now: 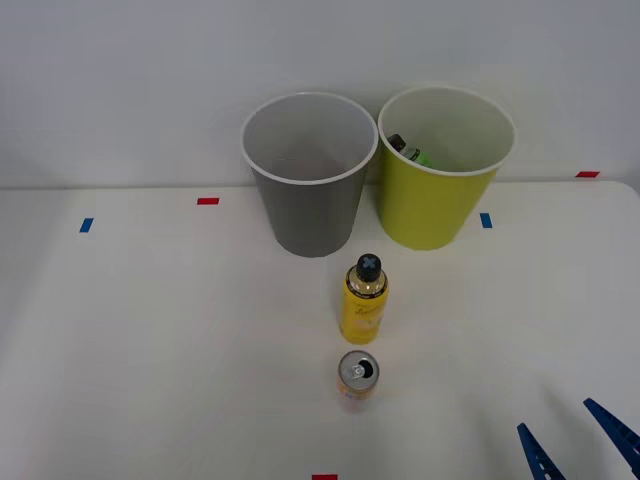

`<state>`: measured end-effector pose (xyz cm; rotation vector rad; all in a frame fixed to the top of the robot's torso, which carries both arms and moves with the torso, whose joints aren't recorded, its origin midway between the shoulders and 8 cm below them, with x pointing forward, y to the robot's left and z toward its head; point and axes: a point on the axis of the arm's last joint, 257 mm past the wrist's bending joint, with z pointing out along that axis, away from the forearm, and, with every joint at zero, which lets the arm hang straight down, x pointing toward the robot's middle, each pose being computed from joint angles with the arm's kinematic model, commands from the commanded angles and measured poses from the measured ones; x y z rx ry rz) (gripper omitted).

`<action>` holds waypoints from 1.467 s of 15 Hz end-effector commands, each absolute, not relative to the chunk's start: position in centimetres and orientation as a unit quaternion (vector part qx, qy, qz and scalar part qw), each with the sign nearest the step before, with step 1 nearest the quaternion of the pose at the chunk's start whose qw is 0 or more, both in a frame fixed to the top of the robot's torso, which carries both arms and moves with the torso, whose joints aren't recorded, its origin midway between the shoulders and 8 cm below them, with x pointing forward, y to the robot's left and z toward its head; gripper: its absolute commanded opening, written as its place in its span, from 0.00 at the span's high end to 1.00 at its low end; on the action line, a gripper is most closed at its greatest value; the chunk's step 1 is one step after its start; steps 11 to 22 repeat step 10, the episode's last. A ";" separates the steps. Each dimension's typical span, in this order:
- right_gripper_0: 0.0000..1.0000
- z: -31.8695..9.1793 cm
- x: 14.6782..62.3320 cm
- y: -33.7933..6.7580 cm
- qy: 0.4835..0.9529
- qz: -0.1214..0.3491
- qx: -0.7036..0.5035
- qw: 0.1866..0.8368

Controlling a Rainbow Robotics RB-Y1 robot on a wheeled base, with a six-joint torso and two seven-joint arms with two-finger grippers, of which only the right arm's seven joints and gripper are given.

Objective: Put cans in the gray bin, plastic bottles in the light green bin

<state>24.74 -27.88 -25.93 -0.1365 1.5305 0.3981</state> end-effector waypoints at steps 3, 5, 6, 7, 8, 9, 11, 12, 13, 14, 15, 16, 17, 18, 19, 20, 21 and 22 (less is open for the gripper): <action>0.00 -25.9 24.7 -27.9 0.687 0.179 -0.061 0.701; 0.00 -25.9 24.7 -27.9 0.687 0.179 -0.061 0.701; 0.00 -25.9 24.7 -27.9 0.687 0.179 -0.061 0.701; 0.00 -25.9 24.7 -27.9 0.687 0.179 -0.061 0.701; 0.00 -25.9 24.7 -27.9 0.687 0.179 -0.061 0.701; 0.00 -25.9 24.7 -27.9 0.687 0.179 -0.061 0.701; 0.00 -25.9 24.7 -27.9 0.687 0.179 -0.061 0.701; 0.00 -25.9 24.7 -27.9 0.687 0.179 -0.061 0.701; 0.00 -25.9 24.7 -27.9 0.687 0.179 -0.061 0.701; 0.00 -25.9 24.7 -27.9 0.687 0.179 -0.061 0.701; 0.00 -25.9 24.7 -27.9 0.687 0.179 -0.061 0.701; 0.00 -25.9 24.7 -27.9 0.687 0.179 -0.061 0.701; 0.00 -25.9 24.7 -27.9 0.687 0.179 -0.061 0.701; 0.00 -25.9 24.7 -27.9 0.687 0.179 -0.061 0.701; 0.00 -25.9 24.7 -27.9 0.687 0.179 -0.061 0.701; 0.00 -25.9 24.7 -27.9 0.687 0.179 -0.061 0.701; 0.00 -25.9 24.7 -27.9 0.687 0.179 -0.061 0.701; 0.00 -25.9 24.7 -27.9 0.687 0.179 -0.061 0.701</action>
